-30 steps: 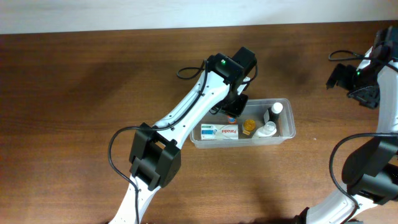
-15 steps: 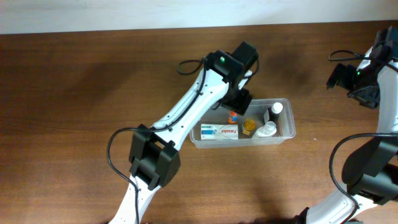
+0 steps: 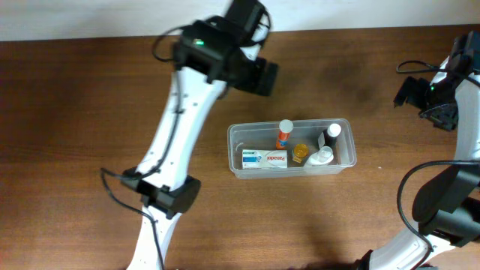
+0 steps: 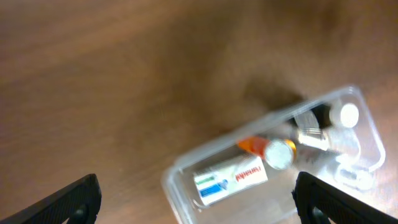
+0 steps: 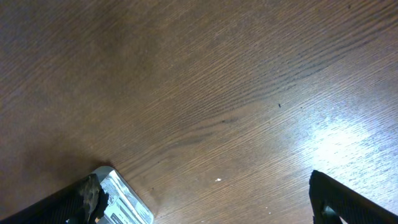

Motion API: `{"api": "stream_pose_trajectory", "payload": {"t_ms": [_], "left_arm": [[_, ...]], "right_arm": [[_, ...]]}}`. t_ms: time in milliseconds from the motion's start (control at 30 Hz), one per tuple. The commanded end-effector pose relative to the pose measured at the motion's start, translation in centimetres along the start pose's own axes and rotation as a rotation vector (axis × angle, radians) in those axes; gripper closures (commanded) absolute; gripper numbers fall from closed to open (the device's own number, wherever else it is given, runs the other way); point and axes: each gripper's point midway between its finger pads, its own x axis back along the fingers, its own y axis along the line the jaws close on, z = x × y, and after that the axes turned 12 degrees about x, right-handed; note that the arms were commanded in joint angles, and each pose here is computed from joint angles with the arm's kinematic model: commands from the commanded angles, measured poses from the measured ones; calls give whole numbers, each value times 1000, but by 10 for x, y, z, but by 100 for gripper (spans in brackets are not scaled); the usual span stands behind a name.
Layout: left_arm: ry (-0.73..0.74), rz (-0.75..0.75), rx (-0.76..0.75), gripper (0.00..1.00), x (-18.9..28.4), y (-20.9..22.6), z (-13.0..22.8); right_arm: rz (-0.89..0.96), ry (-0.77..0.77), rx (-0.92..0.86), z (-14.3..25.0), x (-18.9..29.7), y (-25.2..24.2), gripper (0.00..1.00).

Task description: Pack container

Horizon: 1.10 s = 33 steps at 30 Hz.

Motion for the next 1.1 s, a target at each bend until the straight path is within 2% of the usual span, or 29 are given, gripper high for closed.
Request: {"api": "stream_pose_trajectory", "payload": {"t_ms": [0,167,300,467,667,900,1067], "left_arm": [[-127,-2,62,1,55,28,-18],[-220,-40,106,1,127,70,-11],[-204,-120,172,1,170,106,34],[-145,-216,310,1,187,136,105],[-98,-219,320,1,191,141,163],[-140,-200,316,1,205,140,175],[-193,-233,279,1,201,147,161]], "right_arm": [[1,4,-12,0,-2,0,2],[1,5,-12,1,-2,0,2],[1,5,-12,1,-2,0,2],[1,4,-12,0,-1,0,2],[1,5,-12,1,-2,0,2],[1,4,-12,0,-2,0,2],[1,4,-12,0,-2,0,1]]}}
